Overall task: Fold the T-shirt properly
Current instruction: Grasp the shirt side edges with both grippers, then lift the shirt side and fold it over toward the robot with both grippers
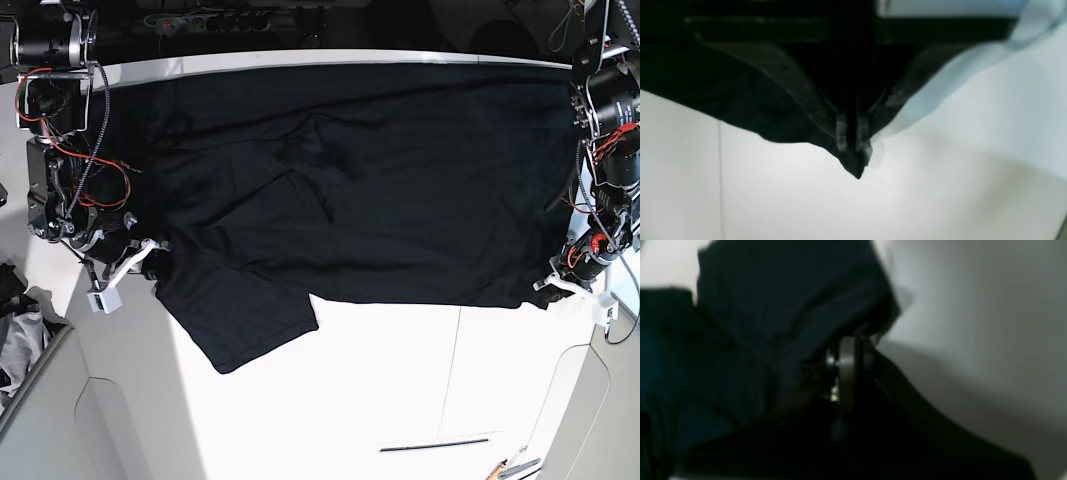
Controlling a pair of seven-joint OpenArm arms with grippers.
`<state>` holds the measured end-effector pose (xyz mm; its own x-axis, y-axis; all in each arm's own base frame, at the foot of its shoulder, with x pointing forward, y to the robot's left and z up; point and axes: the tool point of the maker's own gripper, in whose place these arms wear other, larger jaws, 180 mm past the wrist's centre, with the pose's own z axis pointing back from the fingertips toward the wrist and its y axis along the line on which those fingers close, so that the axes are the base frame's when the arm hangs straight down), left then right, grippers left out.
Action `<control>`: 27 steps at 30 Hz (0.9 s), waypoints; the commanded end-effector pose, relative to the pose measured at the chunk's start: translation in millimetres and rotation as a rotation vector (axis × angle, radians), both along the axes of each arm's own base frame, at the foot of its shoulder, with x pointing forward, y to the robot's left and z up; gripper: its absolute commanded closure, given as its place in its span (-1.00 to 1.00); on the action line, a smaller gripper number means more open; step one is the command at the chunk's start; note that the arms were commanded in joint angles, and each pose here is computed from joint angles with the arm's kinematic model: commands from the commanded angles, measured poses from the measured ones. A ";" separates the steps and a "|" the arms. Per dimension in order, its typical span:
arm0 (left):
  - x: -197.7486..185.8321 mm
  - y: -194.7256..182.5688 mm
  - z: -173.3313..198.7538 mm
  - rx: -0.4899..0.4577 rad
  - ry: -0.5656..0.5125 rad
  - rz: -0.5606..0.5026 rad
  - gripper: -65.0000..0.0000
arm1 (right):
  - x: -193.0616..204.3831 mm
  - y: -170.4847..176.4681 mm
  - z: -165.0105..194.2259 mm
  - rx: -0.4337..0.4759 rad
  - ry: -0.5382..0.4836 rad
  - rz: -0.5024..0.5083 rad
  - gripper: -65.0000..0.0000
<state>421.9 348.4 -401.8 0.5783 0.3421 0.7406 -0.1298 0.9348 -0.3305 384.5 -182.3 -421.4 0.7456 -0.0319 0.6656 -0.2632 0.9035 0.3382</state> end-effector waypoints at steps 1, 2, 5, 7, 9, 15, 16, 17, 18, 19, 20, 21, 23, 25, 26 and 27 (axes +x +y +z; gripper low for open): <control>10.9 15.0 26.4 0.003 -0.078 0.015 1.00 | 11.8 -1.5 20.5 -0.011 -0.055 0.014 1.00; 9.6 16.9 29.1 -0.014 -0.092 0.019 1.00 | 11.9 1.2 26.9 -0.022 -0.069 0.031 1.00; 2.4 20.6 31.9 -0.058 -0.118 0.019 1.00 | 7.1 10.7 42.7 -0.053 -0.105 0.080 1.00; -4.1 23.6 28.9 -0.083 -0.108 0.034 1.00 | 0.5 16.3 50.2 -0.076 -0.122 0.111 1.00; -9.9 25.7 29.1 -0.120 -0.115 0.055 1.00 | -8.8 21.0 54.2 -0.091 -0.133 0.133 1.00; -32.9 38.0 51.3 -0.175 -0.186 0.088 1.00 | -36.1 18.6 56.9 -0.139 -0.144 0.146 1.00; -37.1 38.7 57.0 -0.174 -0.195 0.080 1.00 | -39.6 16.2 57.8 -0.141 -0.147 0.137 1.00; -41.8 37.6 62.3 -0.182 -0.200 0.069 1.00 | -43.0 12.9 58.8 -0.143 -0.150 0.127 1.00; -45.9 35.6 68.5 -0.193 -0.206 0.056 1.00 | -46.7 9.1 59.9 -0.147 -0.151 0.116 1.00; -51.0 33.1 73.9 -0.202 -0.210 0.040 1.00 | -50.6 5.2 60.9 -0.149 -0.151 0.106 1.00; -55.3 30.0 80.2 -0.209 -0.216 0.022 1.00 | -54.4 1.3 62.5 -0.147 -0.151 0.094 1.00; -60.0 26.8 85.8 -0.214 -0.221 0.003 1.00 | -58.0 -2.0 65.0 -0.139 -0.153 0.081 1.00; -69.8 21.4 96.0 -0.208 -0.229 -0.032 1.00 | -65.5 -8.5 70.7 -0.125 -0.155 0.058 1.00; -79.9 18.3 104.7 -0.183 -0.237 -0.058 1.00 | -72.8 -15.1 76.6 -0.115 -0.155 0.038 1.00; -85.4 17.7 108.1 -0.166 -0.238 -0.068 1.00 | -76.2 -18.4 79.0 -0.112 -0.153 0.029 1.00; -91.1 17.4 110.9 -0.149 -0.239 -0.075 1.00 | -78.9 -21.4 82.1 -0.109 -0.156 0.020 1.00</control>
